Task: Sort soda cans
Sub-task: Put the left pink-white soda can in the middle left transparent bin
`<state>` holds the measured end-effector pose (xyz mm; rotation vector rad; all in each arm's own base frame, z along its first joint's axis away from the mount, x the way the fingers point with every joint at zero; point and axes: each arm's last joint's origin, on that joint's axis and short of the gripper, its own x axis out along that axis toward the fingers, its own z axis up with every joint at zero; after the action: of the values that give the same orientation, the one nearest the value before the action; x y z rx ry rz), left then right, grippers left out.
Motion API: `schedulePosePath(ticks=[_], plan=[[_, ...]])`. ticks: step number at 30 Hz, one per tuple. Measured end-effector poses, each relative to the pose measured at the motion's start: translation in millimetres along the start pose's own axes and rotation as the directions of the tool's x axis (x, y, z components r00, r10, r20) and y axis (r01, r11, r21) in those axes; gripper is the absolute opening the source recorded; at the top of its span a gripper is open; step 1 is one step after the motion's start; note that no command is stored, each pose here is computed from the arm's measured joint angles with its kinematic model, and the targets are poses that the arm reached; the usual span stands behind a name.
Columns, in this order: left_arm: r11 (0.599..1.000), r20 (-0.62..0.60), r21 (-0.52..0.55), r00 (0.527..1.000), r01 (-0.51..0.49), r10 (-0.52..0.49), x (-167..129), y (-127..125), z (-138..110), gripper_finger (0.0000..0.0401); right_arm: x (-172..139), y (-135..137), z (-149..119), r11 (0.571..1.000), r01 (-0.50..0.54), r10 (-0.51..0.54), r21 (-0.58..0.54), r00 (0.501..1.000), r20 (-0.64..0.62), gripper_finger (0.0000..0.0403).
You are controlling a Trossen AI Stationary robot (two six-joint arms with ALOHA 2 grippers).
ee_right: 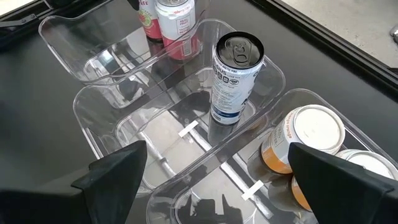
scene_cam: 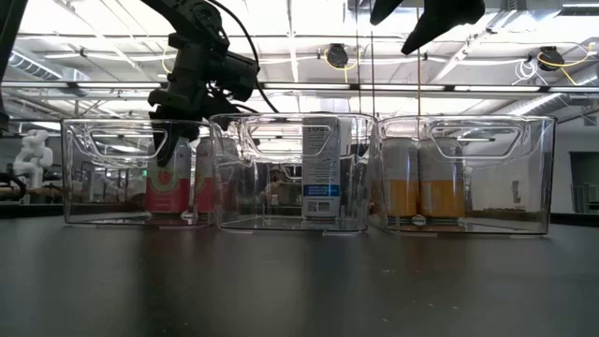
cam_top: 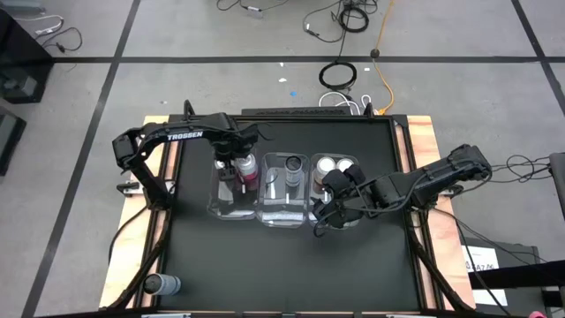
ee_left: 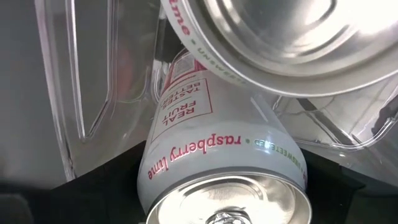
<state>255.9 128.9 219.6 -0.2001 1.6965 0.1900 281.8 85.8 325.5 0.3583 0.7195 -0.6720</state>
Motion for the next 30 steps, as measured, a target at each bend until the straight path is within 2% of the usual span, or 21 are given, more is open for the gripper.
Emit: schedulePosePath(ticks=[9,13,19,25,30], plan=[[1.0,0.017,0.0,1.0,-0.025,0.025,0,1,2,0.0328,0,0,0,1.0,-0.002,0.002,0.001,1.0,0.001,0.0384],[0.998,0.019,-0.005,0.998,-0.058,0.058,2,3,3,0.0356,0,0,0,1.0,-0.004,0.004,0.001,1.0,-0.002,0.0384],[0.999,0.015,-0.004,0.998,-0.053,0.054,2,3,3,0.0395,0,1,-1,1.0,-0.017,0.017,0.001,1.0,-0.02,0.0384],[0.999,-0.018,-0.032,0.999,-0.039,0.038,0,2,0,0.0397,0,1,-1,1.0,-0.017,0.017,0.0,1.0,-0.021,0.0384],[0.997,-0.036,-0.07,0.999,-0.033,0.03,-14,1,-5,0.0398,0,1,-1,1.0,-0.017,0.017,-0.013,1.0,-0.021,0.0384]])
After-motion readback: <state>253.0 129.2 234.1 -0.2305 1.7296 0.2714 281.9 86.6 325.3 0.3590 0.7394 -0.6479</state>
